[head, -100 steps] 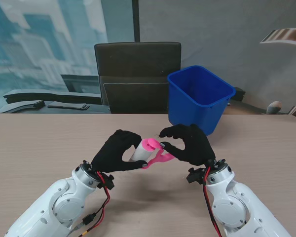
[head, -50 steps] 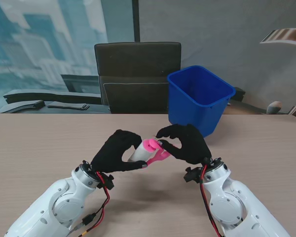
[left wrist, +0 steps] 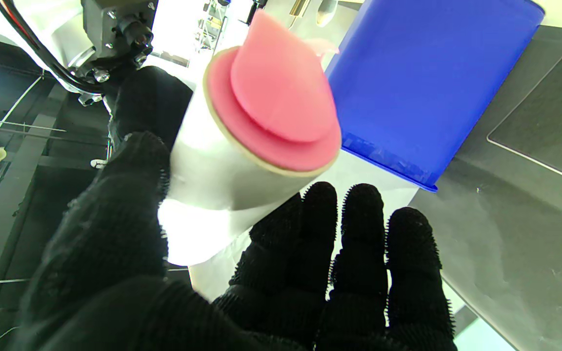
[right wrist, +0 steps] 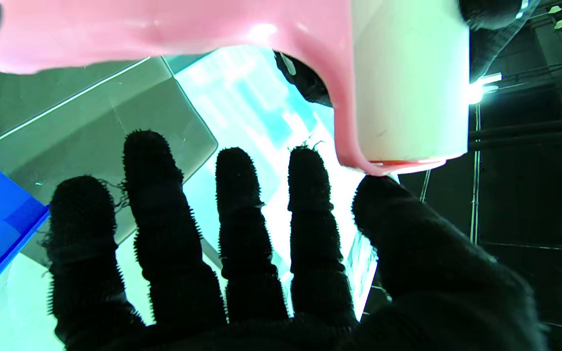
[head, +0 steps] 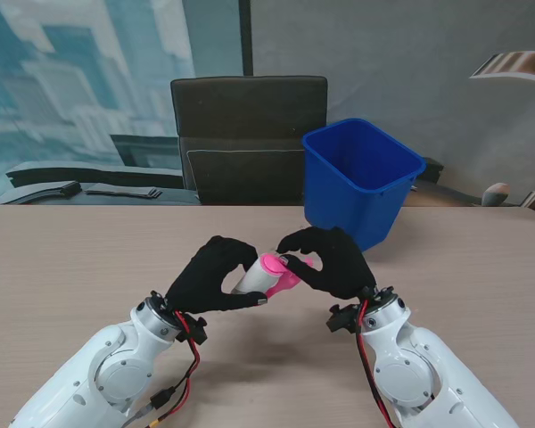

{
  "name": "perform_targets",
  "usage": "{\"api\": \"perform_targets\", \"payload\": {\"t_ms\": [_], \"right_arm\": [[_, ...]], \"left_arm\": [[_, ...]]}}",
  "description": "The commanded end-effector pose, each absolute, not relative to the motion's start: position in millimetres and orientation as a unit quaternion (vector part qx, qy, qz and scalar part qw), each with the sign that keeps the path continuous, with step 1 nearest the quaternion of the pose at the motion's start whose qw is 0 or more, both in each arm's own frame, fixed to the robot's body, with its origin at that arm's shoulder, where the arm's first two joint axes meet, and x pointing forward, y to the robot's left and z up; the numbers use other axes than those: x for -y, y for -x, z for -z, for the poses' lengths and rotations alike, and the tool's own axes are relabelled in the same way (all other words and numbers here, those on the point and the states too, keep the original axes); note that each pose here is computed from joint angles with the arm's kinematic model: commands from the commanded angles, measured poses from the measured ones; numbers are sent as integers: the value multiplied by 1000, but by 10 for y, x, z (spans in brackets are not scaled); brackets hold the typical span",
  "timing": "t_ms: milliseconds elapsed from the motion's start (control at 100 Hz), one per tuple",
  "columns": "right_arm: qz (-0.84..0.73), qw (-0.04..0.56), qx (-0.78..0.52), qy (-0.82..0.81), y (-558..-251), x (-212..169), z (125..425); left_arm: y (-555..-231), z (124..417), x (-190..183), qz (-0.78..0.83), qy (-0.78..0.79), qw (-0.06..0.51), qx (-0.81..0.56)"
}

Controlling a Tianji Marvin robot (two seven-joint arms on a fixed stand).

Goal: Replace a lint-roller refill

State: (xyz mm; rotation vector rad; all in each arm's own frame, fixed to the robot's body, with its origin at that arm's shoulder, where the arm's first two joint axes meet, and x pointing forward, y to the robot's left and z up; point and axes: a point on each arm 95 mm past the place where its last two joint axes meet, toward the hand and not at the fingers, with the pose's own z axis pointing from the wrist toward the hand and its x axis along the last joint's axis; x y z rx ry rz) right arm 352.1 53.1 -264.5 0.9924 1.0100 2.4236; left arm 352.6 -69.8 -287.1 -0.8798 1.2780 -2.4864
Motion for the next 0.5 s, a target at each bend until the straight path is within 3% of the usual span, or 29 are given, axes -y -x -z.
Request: {"api": "perform_targets", "payload": {"t_ms": [0,490], "right_arm": [[-850,160,-360,-349,-3502,-575,2663],[-842,205,-365,-340,-3335,-333,2583]], "left_arm": [[-3519,2855,725,842,299,102,-436],[-3521,2835,712,843,300,110,-432]]}}
